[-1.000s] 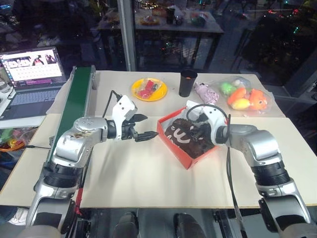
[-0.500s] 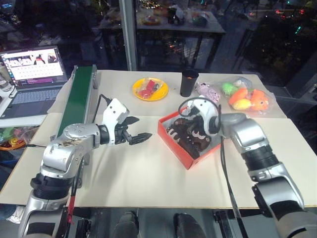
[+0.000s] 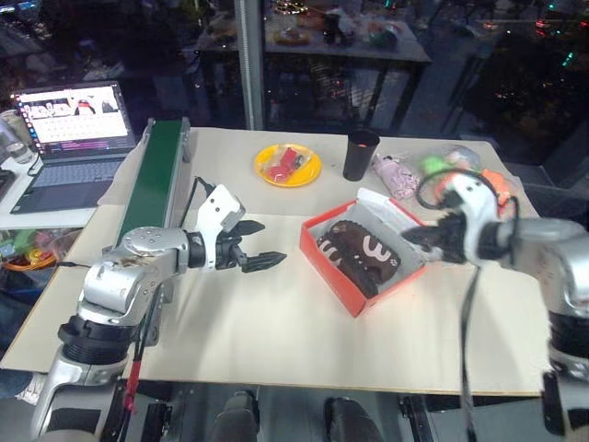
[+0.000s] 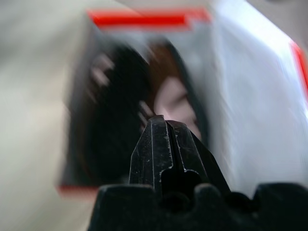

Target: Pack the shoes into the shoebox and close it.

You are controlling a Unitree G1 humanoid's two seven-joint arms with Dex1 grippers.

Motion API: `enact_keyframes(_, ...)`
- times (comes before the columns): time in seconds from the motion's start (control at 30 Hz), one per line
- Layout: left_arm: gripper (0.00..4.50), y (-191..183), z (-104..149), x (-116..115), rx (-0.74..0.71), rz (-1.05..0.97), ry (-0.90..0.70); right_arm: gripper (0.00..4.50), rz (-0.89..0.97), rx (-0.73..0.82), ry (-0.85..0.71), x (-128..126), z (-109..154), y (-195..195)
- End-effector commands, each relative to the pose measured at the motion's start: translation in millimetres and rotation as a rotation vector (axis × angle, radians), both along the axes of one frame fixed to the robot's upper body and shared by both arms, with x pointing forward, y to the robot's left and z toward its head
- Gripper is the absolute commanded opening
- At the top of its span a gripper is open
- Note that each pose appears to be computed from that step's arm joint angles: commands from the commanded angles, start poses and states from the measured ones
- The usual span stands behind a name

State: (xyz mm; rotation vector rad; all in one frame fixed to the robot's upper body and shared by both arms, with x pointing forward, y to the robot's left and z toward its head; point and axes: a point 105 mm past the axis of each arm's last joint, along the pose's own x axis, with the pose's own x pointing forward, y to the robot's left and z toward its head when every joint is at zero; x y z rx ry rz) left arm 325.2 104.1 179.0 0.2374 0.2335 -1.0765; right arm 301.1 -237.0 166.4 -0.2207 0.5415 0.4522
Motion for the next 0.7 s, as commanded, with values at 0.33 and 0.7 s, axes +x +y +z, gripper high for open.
enact_keyframes(0.33,4.5,-13.4,14.8,6.7,0.022,-0.096,-0.067,0.03,-0.238,-0.178,-0.21,17.6,-91.2,-24.5)
enact_keyframes(0.7,4.5,-11.7,19.4,3.7,0.032,-0.077,-0.066,0.03,-0.217,-0.345,-0.435,51.2,-99.6,-26.8)
